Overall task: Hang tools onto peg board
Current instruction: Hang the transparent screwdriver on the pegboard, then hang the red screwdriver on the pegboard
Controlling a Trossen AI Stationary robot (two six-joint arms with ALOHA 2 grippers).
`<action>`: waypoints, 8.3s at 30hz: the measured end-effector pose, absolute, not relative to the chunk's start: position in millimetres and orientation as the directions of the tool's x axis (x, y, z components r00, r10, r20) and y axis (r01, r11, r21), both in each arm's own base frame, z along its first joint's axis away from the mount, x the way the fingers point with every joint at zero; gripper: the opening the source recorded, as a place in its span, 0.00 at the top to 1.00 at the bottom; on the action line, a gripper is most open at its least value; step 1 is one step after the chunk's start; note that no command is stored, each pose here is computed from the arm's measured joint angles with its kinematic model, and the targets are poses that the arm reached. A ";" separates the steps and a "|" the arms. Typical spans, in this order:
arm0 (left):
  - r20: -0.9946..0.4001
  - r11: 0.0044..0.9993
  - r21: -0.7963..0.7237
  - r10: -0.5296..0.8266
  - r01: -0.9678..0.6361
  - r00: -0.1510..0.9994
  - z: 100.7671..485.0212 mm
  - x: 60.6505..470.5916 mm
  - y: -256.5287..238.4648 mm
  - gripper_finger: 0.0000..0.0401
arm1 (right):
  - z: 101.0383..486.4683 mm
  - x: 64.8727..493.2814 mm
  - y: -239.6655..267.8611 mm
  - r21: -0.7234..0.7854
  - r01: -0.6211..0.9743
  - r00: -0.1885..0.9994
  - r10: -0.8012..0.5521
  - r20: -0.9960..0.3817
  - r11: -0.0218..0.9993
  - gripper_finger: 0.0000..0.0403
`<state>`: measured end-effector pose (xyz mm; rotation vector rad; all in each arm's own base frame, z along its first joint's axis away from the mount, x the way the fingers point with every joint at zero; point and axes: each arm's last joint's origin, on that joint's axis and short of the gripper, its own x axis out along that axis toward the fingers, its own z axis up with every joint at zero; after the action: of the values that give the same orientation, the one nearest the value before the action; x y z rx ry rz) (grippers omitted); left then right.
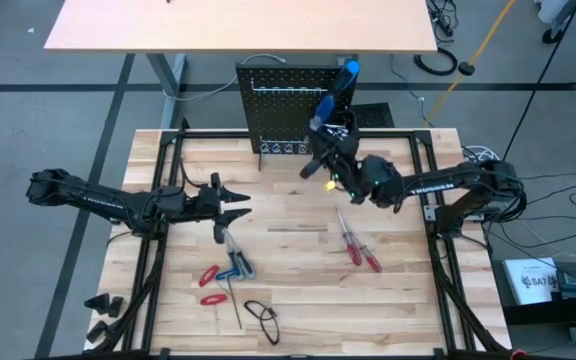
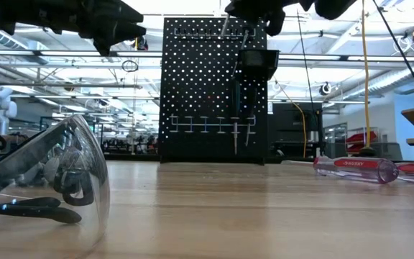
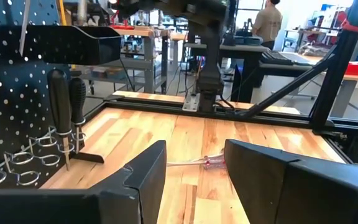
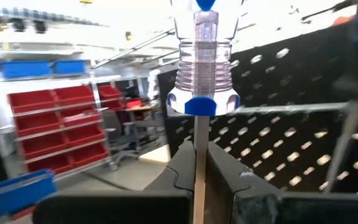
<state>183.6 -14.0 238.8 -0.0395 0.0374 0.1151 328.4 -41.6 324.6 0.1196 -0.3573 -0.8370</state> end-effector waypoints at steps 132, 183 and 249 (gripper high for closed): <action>-0.059 0.991 -0.032 0.126 -0.128 0.990 236.5 183.5 -13.7 0.57 | 315.9 347.4 -57.0 0.031 0.777 0.629 -0.775 -0.063 0.629 0.47; -0.178 0.943 0.018 -0.324 0.333 0.929 225.4 178.4 -41.7 0.57 | 232.4 268.4 110.3 0.193 0.789 0.389 -0.231 -0.892 0.583 0.47; -0.330 0.999 -0.030 0.008 -0.019 0.944 183.9 182.3 -20.1 0.57 | 156.2 247.7 92.3 0.217 0.785 0.326 -0.090 -0.941 0.580 0.47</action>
<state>182.3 -20.1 183.9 -0.0328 0.3365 0.0140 247.7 92.3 156.2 0.7663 1.0953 -0.6530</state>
